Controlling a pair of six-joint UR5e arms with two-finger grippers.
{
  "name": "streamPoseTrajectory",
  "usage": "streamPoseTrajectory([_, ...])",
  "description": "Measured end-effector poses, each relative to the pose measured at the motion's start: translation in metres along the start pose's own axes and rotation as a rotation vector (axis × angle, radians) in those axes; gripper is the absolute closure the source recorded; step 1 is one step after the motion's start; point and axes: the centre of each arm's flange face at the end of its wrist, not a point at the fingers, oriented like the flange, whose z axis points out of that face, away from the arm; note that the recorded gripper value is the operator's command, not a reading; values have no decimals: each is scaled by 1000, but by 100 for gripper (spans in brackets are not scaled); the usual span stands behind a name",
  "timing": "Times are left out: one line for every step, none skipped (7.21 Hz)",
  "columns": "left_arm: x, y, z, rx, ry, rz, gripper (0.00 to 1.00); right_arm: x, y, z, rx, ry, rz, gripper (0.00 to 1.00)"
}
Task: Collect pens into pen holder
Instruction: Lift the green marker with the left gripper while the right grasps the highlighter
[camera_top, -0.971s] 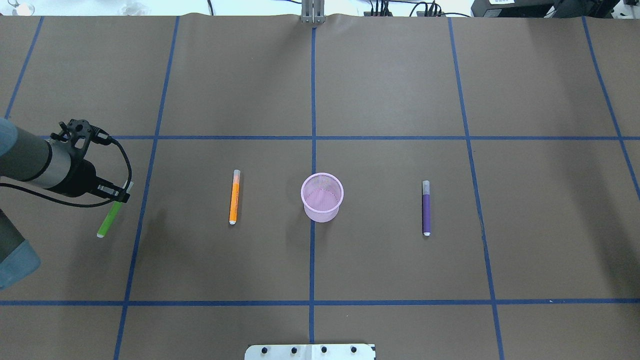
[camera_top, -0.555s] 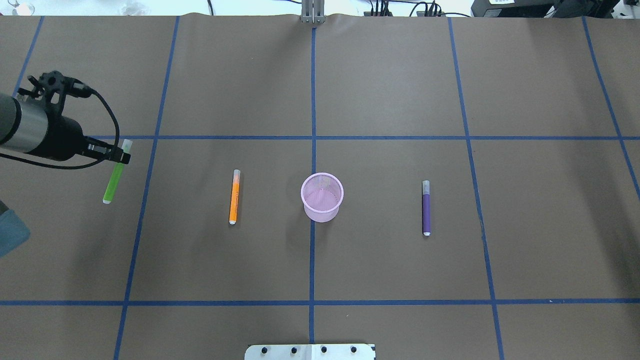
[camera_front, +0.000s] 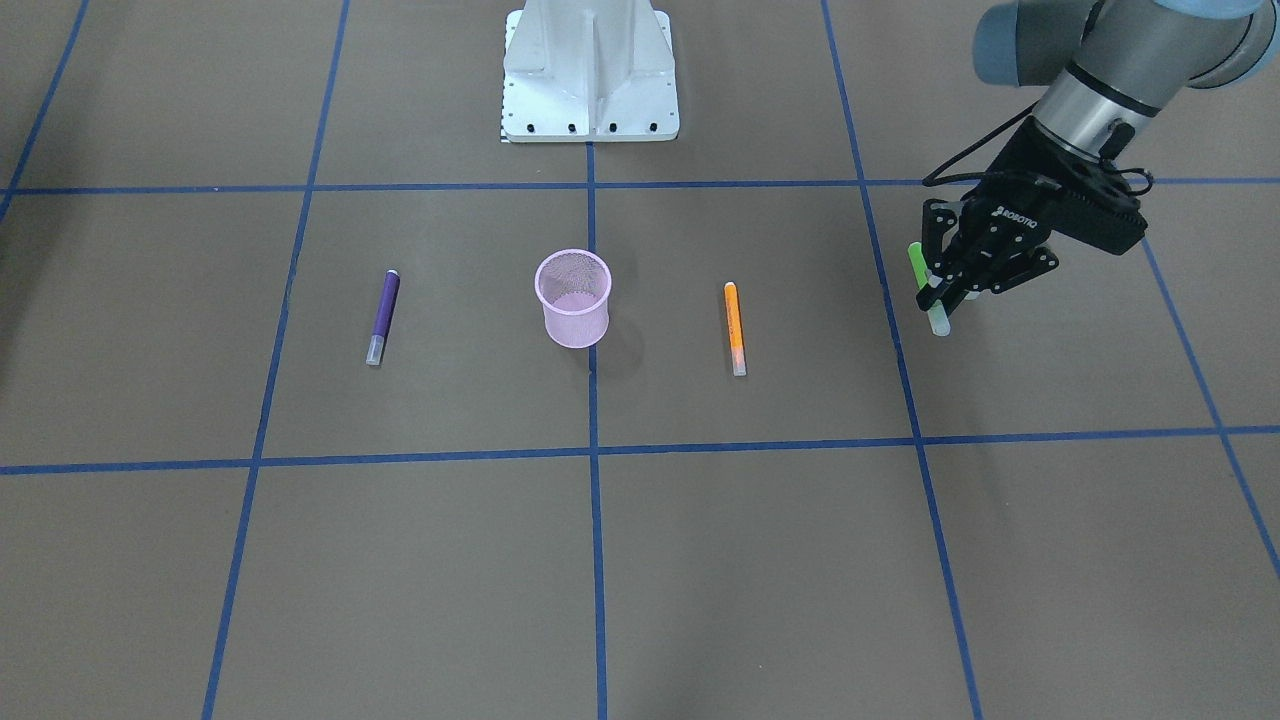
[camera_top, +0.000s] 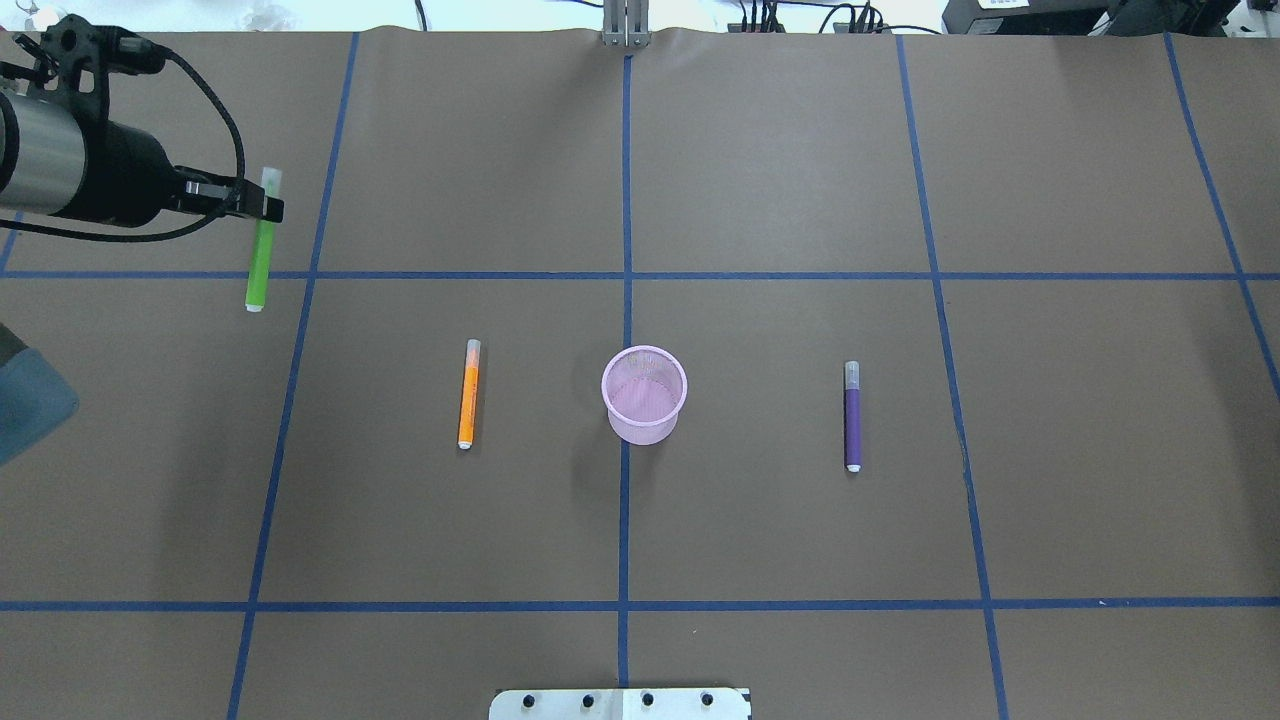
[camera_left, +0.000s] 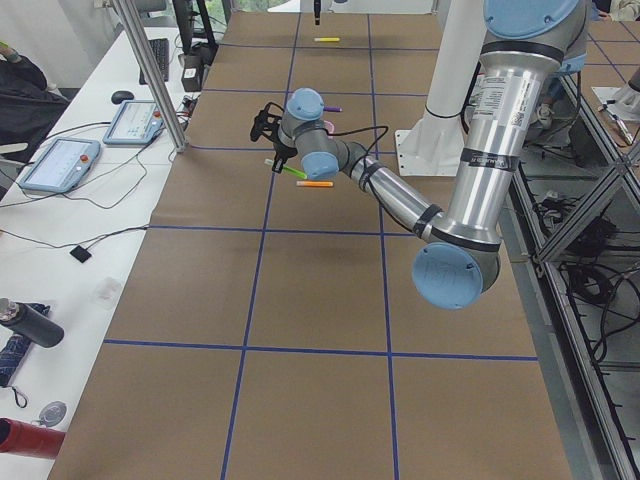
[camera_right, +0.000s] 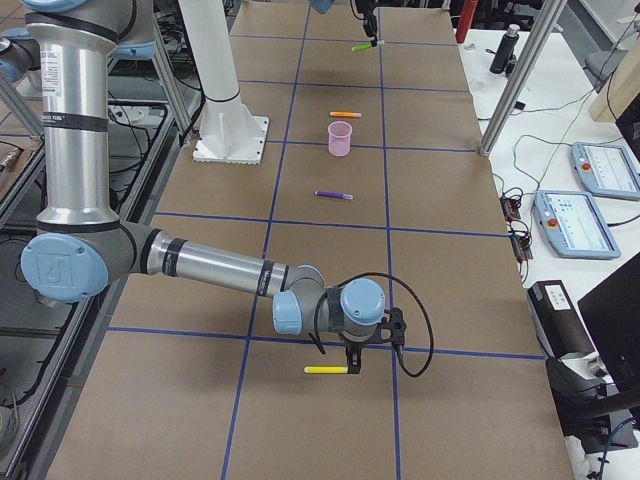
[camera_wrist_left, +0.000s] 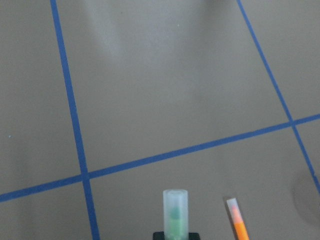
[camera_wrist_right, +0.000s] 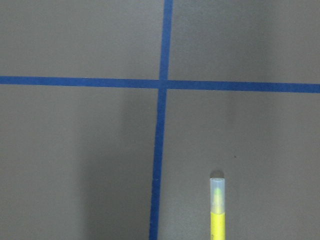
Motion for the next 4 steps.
streamPoseTrajectory([11, -10, -5, 49, -1, 8, 100, 7, 1, 10, -18, 18, 11, 1])
streamPoseTrajectory([20, -20, -9, 95, -4, 10, 100, 12, 3, 20, -35, 37, 17, 1])
streamPoseTrajectory([28, -28, -11, 133, -7, 0, 100, 16, 5, 29, -42, 54, 21, 1])
streamPoseTrajectory([34, -33, -11, 152, -4, -14, 100, 24, 8, 39, -31, 64, 28, 1])
